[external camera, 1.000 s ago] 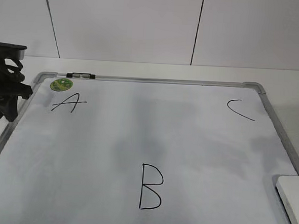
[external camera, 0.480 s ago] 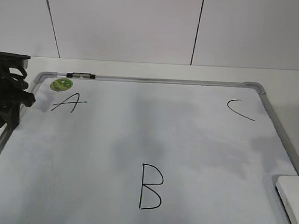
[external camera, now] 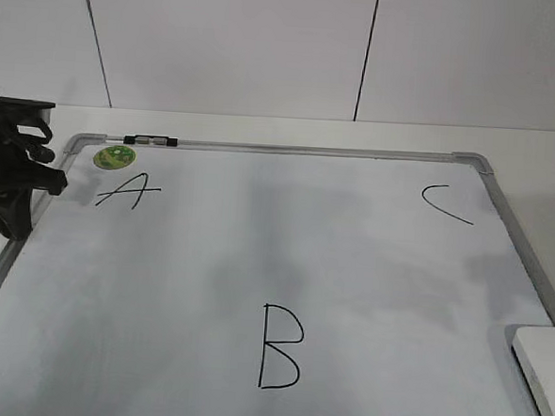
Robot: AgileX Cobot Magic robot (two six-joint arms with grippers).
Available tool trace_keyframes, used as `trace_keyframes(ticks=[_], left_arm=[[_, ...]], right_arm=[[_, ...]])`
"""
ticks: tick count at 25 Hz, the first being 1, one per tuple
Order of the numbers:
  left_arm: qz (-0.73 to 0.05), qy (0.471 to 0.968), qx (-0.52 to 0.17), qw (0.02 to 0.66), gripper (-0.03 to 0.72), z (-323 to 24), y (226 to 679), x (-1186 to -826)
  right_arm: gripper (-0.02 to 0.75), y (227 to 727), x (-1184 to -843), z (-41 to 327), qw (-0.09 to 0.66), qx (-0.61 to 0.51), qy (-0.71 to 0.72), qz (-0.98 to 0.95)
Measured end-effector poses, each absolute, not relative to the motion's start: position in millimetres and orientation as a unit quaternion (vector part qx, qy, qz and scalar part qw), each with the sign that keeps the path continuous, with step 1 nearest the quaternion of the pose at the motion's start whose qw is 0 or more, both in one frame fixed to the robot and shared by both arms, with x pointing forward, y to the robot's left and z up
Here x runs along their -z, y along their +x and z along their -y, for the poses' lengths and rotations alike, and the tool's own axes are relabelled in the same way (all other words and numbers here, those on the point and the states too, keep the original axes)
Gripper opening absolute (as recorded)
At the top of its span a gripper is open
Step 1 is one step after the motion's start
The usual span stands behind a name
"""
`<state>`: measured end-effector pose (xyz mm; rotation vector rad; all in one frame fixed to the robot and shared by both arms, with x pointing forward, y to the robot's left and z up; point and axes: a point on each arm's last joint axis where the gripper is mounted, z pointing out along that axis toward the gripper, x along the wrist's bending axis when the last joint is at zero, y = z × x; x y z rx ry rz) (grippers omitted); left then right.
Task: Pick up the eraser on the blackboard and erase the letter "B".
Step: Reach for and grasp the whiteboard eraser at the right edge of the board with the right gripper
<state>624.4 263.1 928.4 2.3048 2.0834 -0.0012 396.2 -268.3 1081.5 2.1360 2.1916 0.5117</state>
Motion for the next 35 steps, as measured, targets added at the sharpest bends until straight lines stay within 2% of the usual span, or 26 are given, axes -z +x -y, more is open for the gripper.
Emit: trace_keyframes(ticks=[7, 12, 25, 31, 35], left_arm=[[-0.675, 0.737, 0.002, 0.017, 0.028, -263, 624, -928], [-0.676, 0.737, 0.002, 0.017, 0.028, -263, 624, -928], [-0.677, 0.736, 0.004, 0.019, 0.027, -262, 624, -928], [-0.677, 0.735, 0.005, 0.02, 0.027, -262, 624, -928], [-0.678, 0.735, 0.005, 0.02, 0.026, -262, 624, -928]], right_arm=[[0.586, 396, -1082, 268, 0.019, -0.166, 0.69, -0.704], [0.643, 399, -1079, 270, 0.018, -0.155, 0.706, -0.691], [0.655, 430, -1032, 273, -0.027, -0.05, 0.726, -0.685], [0.599, 438, -1027, 276, 0.017, -0.065, 0.722, -0.689], [0.589, 441, -1017, 279, 0.057, -0.086, 0.715, -0.692]])
